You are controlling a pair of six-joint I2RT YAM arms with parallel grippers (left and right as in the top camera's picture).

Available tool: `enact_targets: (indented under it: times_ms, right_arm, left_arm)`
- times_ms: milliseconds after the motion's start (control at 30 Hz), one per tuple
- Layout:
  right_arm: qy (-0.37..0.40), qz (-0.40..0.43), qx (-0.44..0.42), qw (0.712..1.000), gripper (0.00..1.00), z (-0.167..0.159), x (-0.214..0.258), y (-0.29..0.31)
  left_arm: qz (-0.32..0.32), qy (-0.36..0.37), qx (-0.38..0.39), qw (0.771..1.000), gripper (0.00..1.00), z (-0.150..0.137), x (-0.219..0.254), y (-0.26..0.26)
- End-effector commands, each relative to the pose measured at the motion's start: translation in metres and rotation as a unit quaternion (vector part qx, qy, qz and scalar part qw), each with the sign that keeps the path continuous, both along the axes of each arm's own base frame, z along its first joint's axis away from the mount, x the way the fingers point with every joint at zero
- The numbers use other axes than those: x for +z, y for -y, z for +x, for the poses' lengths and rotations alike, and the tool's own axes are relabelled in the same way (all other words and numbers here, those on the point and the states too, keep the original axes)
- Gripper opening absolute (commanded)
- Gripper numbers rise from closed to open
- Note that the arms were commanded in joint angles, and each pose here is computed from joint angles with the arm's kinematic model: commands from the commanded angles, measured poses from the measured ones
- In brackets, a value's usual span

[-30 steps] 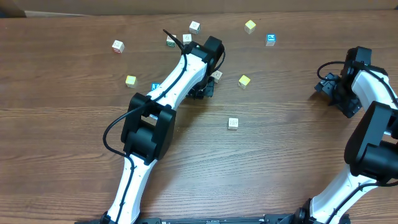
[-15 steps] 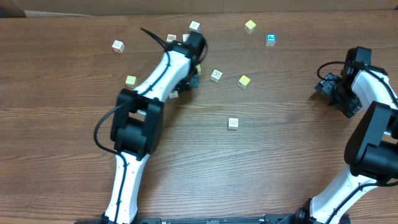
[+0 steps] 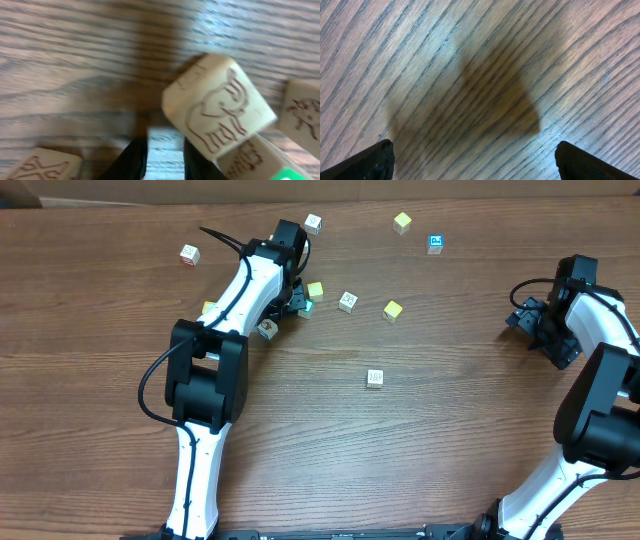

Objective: Form a circle
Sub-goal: 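Grasp the yellow-bordered S block with the left gripper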

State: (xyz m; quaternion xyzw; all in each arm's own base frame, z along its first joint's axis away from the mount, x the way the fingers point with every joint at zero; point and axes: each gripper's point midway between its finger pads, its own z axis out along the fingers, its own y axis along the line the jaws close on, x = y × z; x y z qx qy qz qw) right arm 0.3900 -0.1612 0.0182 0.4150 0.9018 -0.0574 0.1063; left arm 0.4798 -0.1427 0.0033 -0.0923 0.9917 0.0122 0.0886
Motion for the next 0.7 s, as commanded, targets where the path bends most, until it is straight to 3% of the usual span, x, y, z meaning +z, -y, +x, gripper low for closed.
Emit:
enact_targets:
  times_ms: [0,233,667]
  right_arm:
    - [0.012,-0.006,-0.001,1.000,1.00,0.002,0.010,0.001]
    - [0.012,-0.006,-0.001,1.000,1.00,0.002,0.010,0.001]
    - [0.012,-0.006,-0.001,1.000,1.00,0.002,0.010,0.001]
  left_arm:
    - [-0.039,-0.038,-0.016,0.998,0.25,-0.022,-0.014,0.028]
    - [-0.053,-0.015,-0.039,0.998,0.27,-0.017,-0.013,0.053]
    - [-0.076,0.052,-0.098,0.991,0.39,-0.001,-0.004,0.101]
